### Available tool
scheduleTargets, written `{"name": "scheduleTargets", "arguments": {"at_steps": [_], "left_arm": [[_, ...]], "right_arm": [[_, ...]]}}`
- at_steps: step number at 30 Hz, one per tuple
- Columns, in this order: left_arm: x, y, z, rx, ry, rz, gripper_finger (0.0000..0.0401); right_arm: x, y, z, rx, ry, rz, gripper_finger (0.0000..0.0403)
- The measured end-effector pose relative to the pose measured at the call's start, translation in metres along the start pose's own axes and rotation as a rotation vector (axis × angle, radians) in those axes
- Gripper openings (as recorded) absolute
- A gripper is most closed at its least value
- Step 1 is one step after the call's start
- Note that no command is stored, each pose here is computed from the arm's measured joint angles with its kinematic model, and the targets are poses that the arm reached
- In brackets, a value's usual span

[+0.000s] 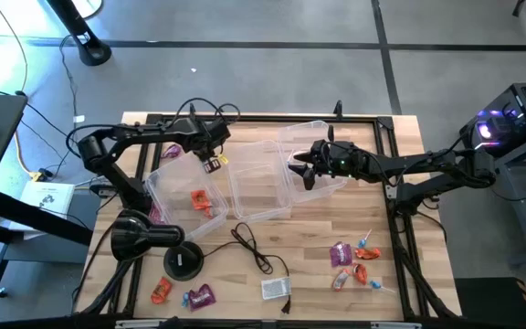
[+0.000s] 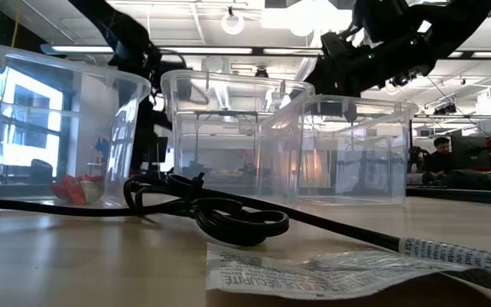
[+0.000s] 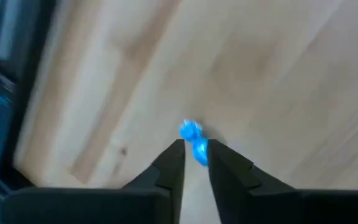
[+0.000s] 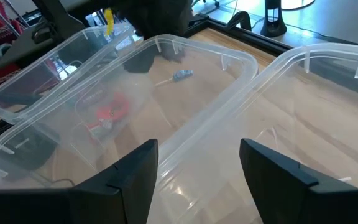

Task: Sort candy
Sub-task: Put the blue candy into the right transparent bin

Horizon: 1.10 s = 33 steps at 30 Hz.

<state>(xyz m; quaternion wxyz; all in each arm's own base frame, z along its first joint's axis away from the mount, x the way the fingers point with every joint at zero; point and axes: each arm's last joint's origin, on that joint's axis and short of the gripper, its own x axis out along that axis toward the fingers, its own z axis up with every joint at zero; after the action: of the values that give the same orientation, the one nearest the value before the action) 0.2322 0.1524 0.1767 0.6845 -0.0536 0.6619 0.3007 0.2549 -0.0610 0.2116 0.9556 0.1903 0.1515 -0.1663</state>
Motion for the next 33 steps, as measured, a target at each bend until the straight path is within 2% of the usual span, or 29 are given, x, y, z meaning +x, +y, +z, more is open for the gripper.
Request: {"name": "scheduleTargets", "arguments": {"at_steps": [4,7,12,19,33], "left_arm": [[0.009,0.002,-0.006,-0.028,0.056,0.068,0.0118],[0.009,0.005,-0.004,-0.093,0.029,0.1,0.0153],[0.012,0.006,-0.004,-0.198,0.034,0.024,0.019],[0.02,0.008,-0.004,-0.377,0.061,0.026,0.02],[0.048,-0.003,0.001,-0.415,0.144,0.025,0.02]], "right_arm": [[0.0,0.0,-0.001,-0.003,0.01,-0.004,0.0222],[0.0,-0.001,-0.001,-0.01,0.01,-0.007,0.0222],[0.0,-0.001,-0.001,-0.009,0.009,-0.009,0.0222],[0.0,-0.001,-0.001,-0.003,0.009,-0.011,0.0222],[0.0,-0.001,-0.003,-0.003,0.027,-0.018,0.0222]]}}
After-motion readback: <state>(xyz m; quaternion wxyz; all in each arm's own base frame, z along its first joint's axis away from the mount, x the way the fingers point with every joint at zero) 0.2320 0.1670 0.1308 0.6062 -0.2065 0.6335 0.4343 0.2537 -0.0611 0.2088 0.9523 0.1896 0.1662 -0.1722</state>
